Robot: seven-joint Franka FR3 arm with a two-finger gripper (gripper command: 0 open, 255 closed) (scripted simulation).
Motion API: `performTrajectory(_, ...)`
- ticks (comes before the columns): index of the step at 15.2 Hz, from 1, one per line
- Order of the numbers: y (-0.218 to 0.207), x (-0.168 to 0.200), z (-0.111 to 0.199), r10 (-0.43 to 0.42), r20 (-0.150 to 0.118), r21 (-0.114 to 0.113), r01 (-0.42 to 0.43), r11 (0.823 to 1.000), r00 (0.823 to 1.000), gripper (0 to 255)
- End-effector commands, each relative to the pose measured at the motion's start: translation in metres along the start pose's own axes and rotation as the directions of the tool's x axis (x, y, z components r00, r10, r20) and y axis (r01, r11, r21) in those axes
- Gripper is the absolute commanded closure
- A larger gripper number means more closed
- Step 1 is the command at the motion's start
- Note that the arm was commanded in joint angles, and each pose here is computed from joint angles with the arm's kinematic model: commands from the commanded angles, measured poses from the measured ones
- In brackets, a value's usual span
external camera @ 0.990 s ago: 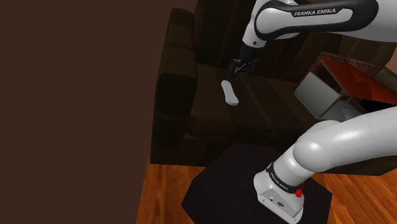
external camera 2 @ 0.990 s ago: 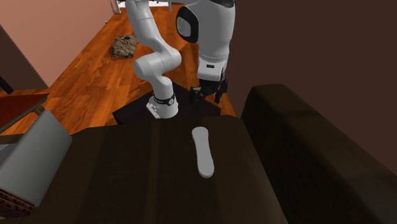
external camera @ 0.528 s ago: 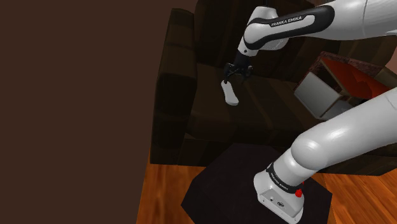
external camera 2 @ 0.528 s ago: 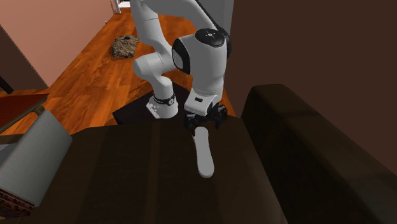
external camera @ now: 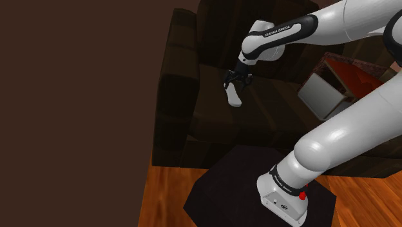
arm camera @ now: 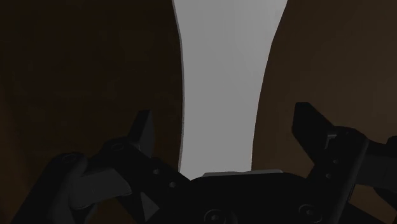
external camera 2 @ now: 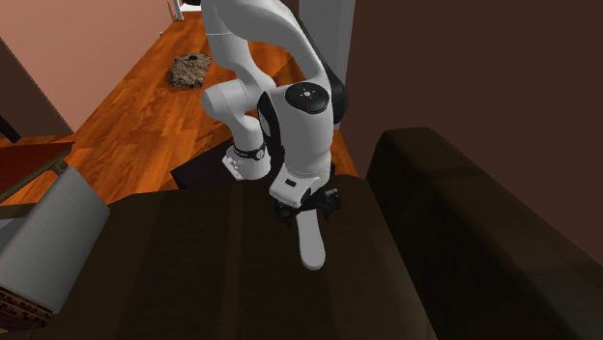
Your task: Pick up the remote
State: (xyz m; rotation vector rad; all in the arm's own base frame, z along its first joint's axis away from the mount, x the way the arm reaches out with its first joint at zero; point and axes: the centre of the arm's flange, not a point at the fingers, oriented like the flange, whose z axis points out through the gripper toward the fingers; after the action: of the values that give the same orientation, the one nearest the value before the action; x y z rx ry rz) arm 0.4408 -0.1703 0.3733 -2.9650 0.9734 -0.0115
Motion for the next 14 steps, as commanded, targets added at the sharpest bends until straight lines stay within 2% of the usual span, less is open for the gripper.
performTrajectory(1, 0.0003, -0.0001, 0.0097, 0.001, -0.001, 0.000, -0.001, 1.000, 1.000, 0)
performTrajectory(4, 0.0005, -0.0002, 0.0180, 0.001, -0.001, 0.000, -0.001, 1.000, 1.000, 0)
performTrajectory(5, 0.0005, -0.0001, 0.0174, 0.001, -0.001, 0.000, -0.001, 1.000, 1.000, 255)
performTrajectory(14, 0.0005, -0.0002, 0.0180, 0.001, -0.001, 0.000, -0.001, 1.000, 1.000, 255)
